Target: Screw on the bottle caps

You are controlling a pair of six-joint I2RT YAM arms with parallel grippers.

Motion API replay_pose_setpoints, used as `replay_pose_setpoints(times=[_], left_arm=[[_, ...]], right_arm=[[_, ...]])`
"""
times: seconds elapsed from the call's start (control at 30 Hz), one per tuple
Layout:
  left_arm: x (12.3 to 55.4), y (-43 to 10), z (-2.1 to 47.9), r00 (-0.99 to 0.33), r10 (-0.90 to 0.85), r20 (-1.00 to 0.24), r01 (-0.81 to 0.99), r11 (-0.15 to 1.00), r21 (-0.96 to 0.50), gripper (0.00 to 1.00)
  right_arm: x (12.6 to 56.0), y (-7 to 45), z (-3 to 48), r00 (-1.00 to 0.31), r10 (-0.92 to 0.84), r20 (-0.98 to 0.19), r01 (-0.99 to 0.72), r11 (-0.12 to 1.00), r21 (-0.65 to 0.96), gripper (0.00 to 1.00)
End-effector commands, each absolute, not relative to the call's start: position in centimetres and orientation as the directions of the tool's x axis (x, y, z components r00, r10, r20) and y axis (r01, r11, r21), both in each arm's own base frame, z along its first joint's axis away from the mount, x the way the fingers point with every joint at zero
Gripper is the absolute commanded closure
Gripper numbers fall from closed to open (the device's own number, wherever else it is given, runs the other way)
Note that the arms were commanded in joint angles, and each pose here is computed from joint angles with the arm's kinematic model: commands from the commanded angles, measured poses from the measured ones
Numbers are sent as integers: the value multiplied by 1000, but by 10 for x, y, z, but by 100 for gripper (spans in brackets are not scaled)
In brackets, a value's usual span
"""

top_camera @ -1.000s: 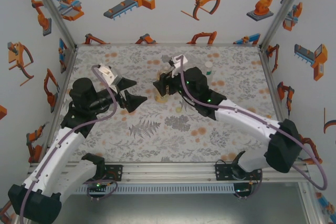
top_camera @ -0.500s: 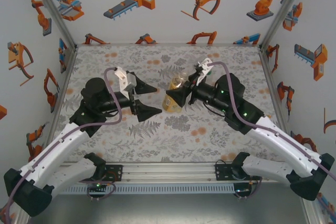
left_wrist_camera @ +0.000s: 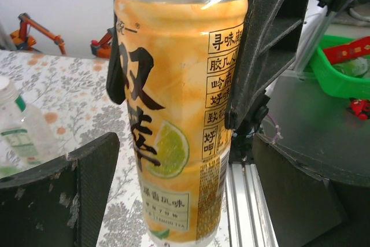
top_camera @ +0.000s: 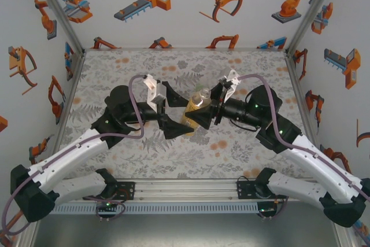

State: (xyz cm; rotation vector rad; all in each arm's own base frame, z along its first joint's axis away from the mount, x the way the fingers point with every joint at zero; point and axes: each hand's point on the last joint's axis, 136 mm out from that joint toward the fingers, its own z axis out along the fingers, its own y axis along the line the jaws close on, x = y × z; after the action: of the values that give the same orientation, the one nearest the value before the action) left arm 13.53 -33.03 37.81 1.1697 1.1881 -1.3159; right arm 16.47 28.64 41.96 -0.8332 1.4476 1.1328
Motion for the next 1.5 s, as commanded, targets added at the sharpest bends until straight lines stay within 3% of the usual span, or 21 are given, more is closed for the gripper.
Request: replay_pose_setpoints(times=[0.0,0.5,1.33,1.47], left_arm=[[127,-337,397,-40,-101,-994,996,-85,-31,11],[116,-353,392,-48,-94,-994,988,-149,-33,17],[110,-350,395,-41,-104,-994,985,-174,-22,46],[114,-350,395,-38,-102,-994,989,-143,-23,48]], right_arm=[[150,282,445,-159,152,-975,-950,244,193,65],[135,274,473,-142,245,-959,-966,177,189,68],[138,269,471,-148,256,-955,-957,207,204,69],[140,267,471,-149,256,-955,-952,224,208,55]])
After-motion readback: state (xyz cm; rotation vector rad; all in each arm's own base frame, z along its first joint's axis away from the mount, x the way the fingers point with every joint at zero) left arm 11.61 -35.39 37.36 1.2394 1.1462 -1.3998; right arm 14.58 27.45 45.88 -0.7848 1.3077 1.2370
